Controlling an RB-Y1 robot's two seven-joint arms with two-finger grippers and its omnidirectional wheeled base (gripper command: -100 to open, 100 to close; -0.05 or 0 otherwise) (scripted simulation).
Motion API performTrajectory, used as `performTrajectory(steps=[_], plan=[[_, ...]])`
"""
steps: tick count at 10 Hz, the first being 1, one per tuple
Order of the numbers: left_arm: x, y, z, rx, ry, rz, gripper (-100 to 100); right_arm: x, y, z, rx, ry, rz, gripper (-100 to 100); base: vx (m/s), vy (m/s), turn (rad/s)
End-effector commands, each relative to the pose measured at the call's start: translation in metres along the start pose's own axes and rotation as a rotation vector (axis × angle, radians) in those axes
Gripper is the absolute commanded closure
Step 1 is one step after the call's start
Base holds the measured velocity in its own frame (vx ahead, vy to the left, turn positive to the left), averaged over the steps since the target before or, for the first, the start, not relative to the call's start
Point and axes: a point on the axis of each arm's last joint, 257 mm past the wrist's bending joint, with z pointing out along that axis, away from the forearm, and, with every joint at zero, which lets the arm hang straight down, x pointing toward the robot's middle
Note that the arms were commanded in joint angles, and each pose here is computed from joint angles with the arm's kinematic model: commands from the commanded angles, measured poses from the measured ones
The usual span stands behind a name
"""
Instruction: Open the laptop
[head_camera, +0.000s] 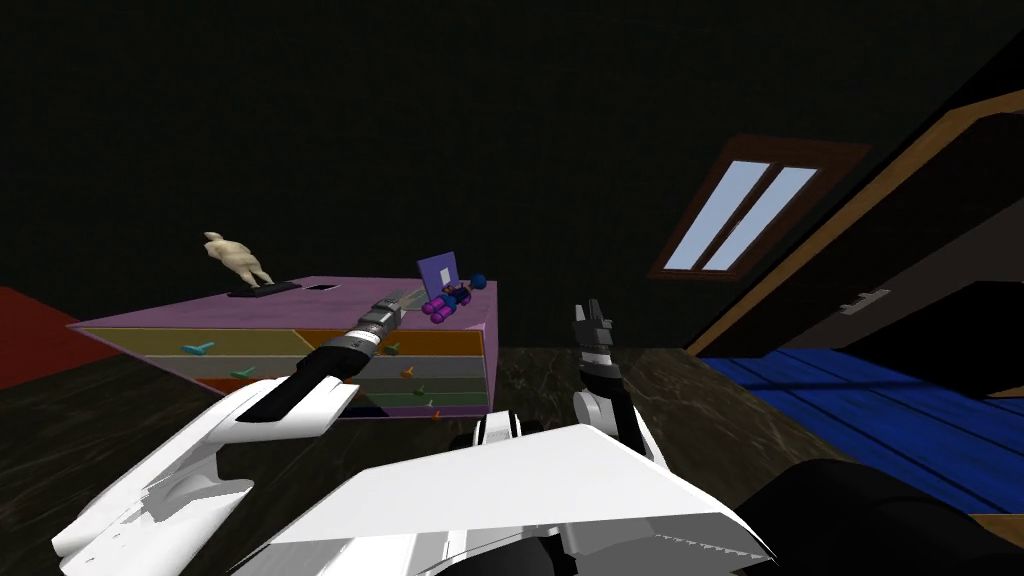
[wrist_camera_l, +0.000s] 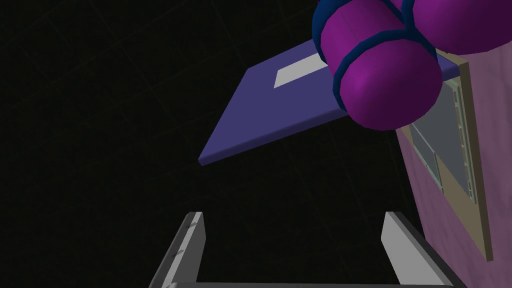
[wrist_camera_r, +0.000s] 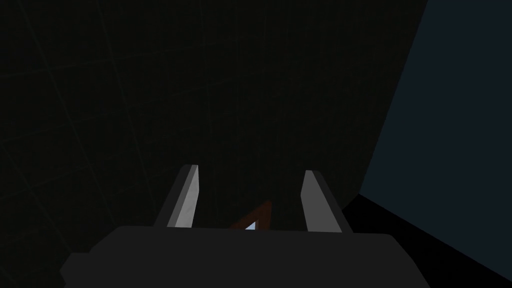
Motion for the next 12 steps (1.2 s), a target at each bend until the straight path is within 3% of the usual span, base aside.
performTrajectory(steps=[1, 4, 6, 12], plan=[[-0.012, 0.001, 0.006, -0.036, -0.015, 0.023, -100, 0.0, 0.0, 0.0, 0.0, 0.0, 0.0, 0, 0.015, 0.005, -0.117], [-0.022, 0.003, 0.01, -0.066, -0.028, 0.04, -100, 0.0, 0.0, 0.0, 0.0, 0.0, 0.0, 0, 0.014, 0.007, -0.087], [-0.04, -0.003, 0.017, -0.091, -0.051, 0.072, -100, 0.0, 0.0, 0.0, 0.0, 0.0, 0.0, 0, 0.021, 0.01, -0.159], [-0.071, -0.006, 0.024, -0.161, -0.106, 0.114, -100, 0.0, 0.0, 0.0, 0.0, 0.0, 0.0, 0, 0.017, 0.009, -0.095]])
